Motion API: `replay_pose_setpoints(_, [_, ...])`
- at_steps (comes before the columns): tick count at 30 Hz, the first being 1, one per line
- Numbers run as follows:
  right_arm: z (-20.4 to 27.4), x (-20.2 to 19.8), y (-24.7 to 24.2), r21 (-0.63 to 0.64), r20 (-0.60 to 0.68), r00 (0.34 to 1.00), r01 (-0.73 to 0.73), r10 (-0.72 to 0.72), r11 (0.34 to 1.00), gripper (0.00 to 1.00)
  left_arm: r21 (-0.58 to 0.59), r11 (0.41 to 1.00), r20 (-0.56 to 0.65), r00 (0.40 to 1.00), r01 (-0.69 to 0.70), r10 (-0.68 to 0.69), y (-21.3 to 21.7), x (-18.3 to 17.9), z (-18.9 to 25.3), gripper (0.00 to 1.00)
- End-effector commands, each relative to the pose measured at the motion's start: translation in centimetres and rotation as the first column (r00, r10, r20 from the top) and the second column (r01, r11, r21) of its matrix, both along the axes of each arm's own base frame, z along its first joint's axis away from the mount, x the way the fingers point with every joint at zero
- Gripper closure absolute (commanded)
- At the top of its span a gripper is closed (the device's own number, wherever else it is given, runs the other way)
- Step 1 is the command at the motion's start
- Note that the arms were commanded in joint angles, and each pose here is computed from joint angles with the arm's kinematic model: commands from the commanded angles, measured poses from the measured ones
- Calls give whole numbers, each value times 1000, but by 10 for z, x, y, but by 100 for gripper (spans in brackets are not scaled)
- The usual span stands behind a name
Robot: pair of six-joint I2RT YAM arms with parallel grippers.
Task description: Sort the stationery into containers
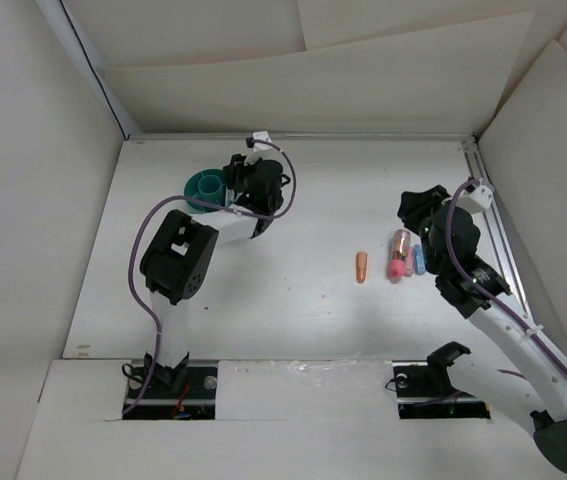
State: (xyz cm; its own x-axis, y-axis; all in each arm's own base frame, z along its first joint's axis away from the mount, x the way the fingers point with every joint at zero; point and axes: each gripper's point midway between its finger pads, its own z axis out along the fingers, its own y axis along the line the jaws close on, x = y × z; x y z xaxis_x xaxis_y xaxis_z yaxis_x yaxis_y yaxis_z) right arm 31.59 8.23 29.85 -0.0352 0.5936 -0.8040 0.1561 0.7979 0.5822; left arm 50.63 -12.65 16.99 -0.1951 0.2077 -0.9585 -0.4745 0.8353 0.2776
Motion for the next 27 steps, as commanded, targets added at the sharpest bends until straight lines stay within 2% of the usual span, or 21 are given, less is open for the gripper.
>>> replay_pose_setpoints(1, [11, 2, 0, 8, 44, 999, -3, 3, 1000, 63, -80, 997, 122, 992, 2, 8, -3, -11, 52, 65])
replay_pose_setpoints(7, [11, 2, 0, 8, 44, 999, -3, 3, 1000, 63, -142, 988, 151, 988, 57, -35, -17, -16, 82, 62])
replay_pose_setpoints(10, [11, 2, -2, 7, 44, 999, 6, -6, 1000, 63, -213, 971, 156, 985, 108, -76, -27, -14, 95, 66])
replay_pose_setpoints(11, [11, 2, -2, 7, 44, 999, 6, -6, 1000, 63, -241, 962, 161, 983, 127, -89, -30, -14, 101, 70])
replay_pose_setpoints(12, [11, 2, -2, 7, 44, 999, 6, -6, 1000, 63, -301, 943, 177, 980, 141, -90, -36, -12, 102, 78])
replay_pose_setpoints(13, [11, 2, -2, 7, 44, 999, 6, -6, 1000, 68, -311, 941, 117, 988, 136, -104, -38, -15, 92, 83])
replay_pose_setpoints(15, [11, 2, -2, 7, 44, 999, 6, -6, 1000, 81, -404, 889, 128, 976, 213, -176, -59, -10, 106, 90])
replay_pose_setpoints(16, [11, 4, -4, 3, 36, 999, 15, -15, 1000, 100, -502, 835, 144, 974, 226, -176, -70, -10, 106, 96])
replay_pose_setpoints(17, [9, 4, -6, -2, 29, 999, 24, -24, 1000, 100, -546, 793, 83, 959, 270, -269, -87, -15, 92, 100])
replay_pose_setpoints(20, [6, 6, -8, -2, 4, 999, 49, -49, 999, 100, -626, 701, 53, 915, 342, -399, -134, -37, 69, 100])
replay_pose_setpoints(22, [4, 6, -10, -9, -5, 998, 60, -60, 998, 100, -636, 684, 16, 892, 358, -452, -157, -57, 55, 100])
replay_pose_setpoints(23, [4, 6, -12, -1, -3, 997, 71, -71, 997, 100, -627, 684, -30, 865, 373, -500, -180, -74, 37, 100])
replay_pose_setpoints(26, [0, 5, -19, -8, -15, 994, 112, -112, 994, 100, -652, 621, -104, 760, 435, -642, -236, -116, 8, 100])
replay_pose_setpoints(27, [1, 3, -21, -15, -22, 992, 120, -121, 993, 100, -656, 621, -148, 734, 429, -663, -244, -130, -7, 100])
